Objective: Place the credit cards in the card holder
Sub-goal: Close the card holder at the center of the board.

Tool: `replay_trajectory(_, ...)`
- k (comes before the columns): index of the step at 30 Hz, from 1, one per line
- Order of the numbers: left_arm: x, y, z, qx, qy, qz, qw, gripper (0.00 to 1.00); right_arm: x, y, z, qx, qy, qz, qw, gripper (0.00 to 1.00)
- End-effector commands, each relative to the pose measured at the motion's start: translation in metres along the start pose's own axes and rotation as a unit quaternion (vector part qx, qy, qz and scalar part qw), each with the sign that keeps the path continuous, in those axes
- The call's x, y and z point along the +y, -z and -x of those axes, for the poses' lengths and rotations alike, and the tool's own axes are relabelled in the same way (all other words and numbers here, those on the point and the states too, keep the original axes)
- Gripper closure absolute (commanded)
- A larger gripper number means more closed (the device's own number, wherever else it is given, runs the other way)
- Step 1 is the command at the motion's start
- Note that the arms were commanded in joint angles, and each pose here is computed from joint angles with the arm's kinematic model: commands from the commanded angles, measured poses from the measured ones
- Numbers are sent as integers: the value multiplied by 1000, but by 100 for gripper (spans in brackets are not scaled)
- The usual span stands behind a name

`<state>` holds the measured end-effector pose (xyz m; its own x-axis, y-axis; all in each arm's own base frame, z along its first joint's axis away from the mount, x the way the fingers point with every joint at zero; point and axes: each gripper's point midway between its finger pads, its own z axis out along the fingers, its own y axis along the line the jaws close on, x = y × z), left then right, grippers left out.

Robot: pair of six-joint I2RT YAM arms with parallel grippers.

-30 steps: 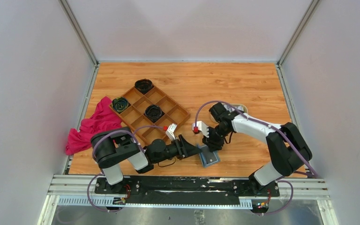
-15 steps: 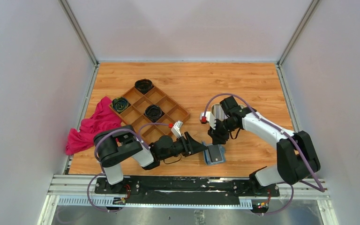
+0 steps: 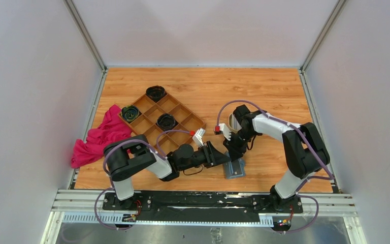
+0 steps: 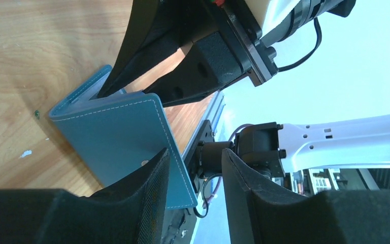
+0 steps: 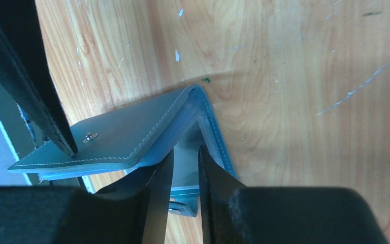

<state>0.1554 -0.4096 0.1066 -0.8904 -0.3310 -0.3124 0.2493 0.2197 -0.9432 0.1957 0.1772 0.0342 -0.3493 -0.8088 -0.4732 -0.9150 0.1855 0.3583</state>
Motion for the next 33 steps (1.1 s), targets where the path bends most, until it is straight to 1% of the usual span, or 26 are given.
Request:
replay_trajectory(1, 5, -4, -9, 16, -10, 5, 1000, 57, 10, 5, -3, 7, -33, 22, 999, 72)
replay_trajectory(5, 15, -8, -11, 21, -14, 22, 999, 66, 5, 10, -1, 0, -43, 10, 999, 72)
replay_trajectory(8, 26, -12, -15, 26, -12, 34, 999, 71, -1, 20, 2, -19, -47, -6, 999, 72)
replay_trajectory(12, 33, -17, -18, 29, -11, 40, 999, 76, -3, 37, 7, -45, -34, -35, 998, 69)
replay_trajectory(17, 43, -19, -18, 31, -15, 60, 998, 78, -7, 58, 7, -57, -7, -84, 995, 65)
replay_trajectory(19, 45, -19, -18, 31, -18, 66, 997, 78, -4, 63, 5, -63, 4, -91, 994, 63)
replay_trajectory(22, 47, -18, -18, 29, -19, 68, 997, 78, 4, 60, -2, -64, 21, -84, 994, 56)
replay_trajectory(26, 48, -15, -19, 27, -14, 64, 997, 78, -4, 55, -18, -29, 8, -92, 995, 55)
replay_trajectory(29, 48, -15, -19, 27, -13, 62, 998, 78, -6, 58, -21, -28, 1, -90, 996, 54)
replay_trajectory(31, 48, -15, -19, 27, -14, 62, 998, 78, -2, 56, -26, -27, 43, -82, 995, 51)
replay_trajectory(33, 48, -15, -19, 28, -14, 61, 998, 78, 0, 55, -29, -28, 115, -81, 990, 48)
